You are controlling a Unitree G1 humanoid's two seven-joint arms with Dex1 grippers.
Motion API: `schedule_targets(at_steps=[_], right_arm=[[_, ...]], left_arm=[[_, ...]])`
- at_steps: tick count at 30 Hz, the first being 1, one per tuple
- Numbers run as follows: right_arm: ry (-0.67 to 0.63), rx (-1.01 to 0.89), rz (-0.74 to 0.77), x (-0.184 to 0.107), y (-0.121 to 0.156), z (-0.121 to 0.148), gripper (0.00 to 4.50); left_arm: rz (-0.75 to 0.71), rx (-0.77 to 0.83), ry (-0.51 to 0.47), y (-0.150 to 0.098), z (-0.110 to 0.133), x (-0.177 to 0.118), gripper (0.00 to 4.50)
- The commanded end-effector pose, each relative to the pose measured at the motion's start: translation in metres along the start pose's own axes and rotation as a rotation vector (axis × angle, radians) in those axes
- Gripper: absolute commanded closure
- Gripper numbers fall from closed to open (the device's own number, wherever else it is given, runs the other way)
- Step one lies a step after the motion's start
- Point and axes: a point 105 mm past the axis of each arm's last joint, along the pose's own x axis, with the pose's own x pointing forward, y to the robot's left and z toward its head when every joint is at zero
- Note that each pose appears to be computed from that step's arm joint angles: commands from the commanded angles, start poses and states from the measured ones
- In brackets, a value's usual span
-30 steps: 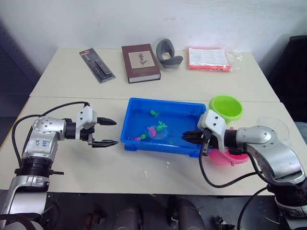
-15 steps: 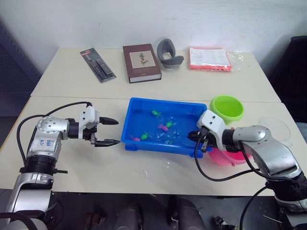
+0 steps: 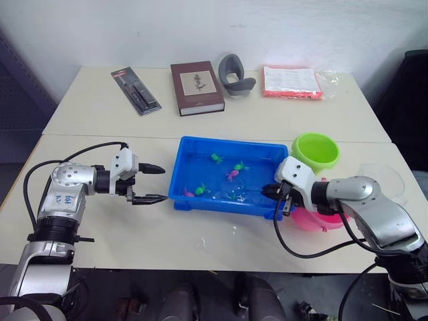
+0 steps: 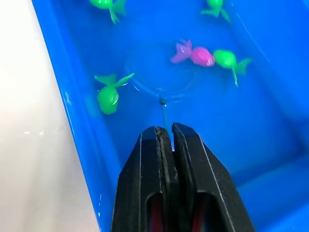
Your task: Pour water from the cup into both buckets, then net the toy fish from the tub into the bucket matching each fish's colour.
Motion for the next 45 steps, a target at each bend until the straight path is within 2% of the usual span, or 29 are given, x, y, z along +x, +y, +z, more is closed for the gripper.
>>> schedule_targets(at_steps=[1,16,25,32,40,45], right_arm=[[-0.022,-0.043,-0.067,-0.005,-0.011,0.005,4.5],[-0.066,-0.086,-0.13,-0.002,-0.021,0.015,4.5],[-0.055,-0.088,-0.188,0.0,-0.029,0.012,4.5],[-0.11,-0.152,-0.17,-0.008,-0.021,0.02,4.5],[-0.248,-0.234,-0.166,-0.037,0.006,0.03,4.5],[-0.296,-0.208,-0.236,-0.06,0.024,0.021,4.5]], left_arm=[[0.007,0.021,-0.018,0.001,0.005,-0.001,0.03],[0.01,0.025,-0.021,0.002,0.006,0.0,0.03],[0.007,0.027,-0.024,0.002,0.008,0.001,0.03],[0.007,0.035,-0.032,0.002,0.01,0.001,0.03],[-0.033,0.058,-0.115,-0.004,0.026,0.006,0.03],[-0.118,0.018,-0.25,-0.02,0.051,0.024,0.03]])
